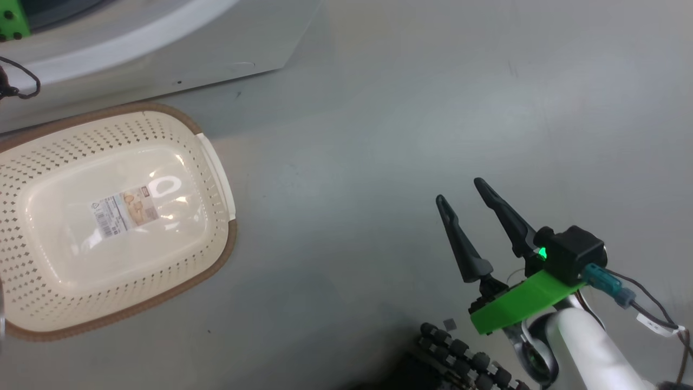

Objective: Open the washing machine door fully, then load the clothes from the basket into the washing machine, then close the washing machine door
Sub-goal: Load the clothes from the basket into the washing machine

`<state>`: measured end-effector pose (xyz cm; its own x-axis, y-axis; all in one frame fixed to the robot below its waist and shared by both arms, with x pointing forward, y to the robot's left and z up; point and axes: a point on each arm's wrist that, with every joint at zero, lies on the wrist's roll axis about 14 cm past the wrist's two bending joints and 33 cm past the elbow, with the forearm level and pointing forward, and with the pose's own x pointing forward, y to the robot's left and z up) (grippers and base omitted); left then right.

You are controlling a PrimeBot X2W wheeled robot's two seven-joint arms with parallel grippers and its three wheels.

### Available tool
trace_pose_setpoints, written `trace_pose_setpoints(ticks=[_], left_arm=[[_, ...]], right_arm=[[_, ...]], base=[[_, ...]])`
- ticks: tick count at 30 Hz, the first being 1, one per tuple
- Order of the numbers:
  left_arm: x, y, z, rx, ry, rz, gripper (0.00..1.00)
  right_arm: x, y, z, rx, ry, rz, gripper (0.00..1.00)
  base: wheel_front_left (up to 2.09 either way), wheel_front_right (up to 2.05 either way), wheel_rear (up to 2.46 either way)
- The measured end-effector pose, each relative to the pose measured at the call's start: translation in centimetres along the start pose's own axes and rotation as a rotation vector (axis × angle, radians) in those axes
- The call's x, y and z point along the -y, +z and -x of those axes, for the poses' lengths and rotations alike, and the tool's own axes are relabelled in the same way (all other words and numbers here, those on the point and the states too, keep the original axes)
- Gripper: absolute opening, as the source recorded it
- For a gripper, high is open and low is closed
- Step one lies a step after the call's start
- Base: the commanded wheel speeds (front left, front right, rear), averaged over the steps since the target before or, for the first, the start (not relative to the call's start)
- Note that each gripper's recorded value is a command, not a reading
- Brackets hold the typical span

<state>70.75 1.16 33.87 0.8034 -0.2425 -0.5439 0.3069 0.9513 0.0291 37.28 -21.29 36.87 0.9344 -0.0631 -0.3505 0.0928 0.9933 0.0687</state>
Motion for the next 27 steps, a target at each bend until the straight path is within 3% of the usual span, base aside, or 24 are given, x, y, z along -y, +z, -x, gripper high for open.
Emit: trace_pose_setpoints(ticks=[5,8,16,27], left_arm=[[0.1,-0.1,-0.3,0.000,-0.002,0.007,0.78],[0.2,0.2,-0.6,0.010,-0.005,0.013,0.47],[0.2,0.2,-0.8,0.021,-0.011,0.011,0.01],[-0.3,0.6,-1.1,0.098,0.014,0.024,0.00]], right_arm=[[0.2,-0.1,0.0,-0.003,-0.006,0.002,1.00],[0.3,-0.3,-0.1,-0.008,-0.008,0.003,1.00],[0.4,-0.4,-0.3,-0.012,-0.011,0.004,1.00],[0.2,-0.7,-0.5,-0.021,-0.006,0.004,1.00]], base=[[0.00,0.00,0.00],[0.00,0.00,0.00],[0.00,0.00,0.00],[0.00,0.00,0.00]])
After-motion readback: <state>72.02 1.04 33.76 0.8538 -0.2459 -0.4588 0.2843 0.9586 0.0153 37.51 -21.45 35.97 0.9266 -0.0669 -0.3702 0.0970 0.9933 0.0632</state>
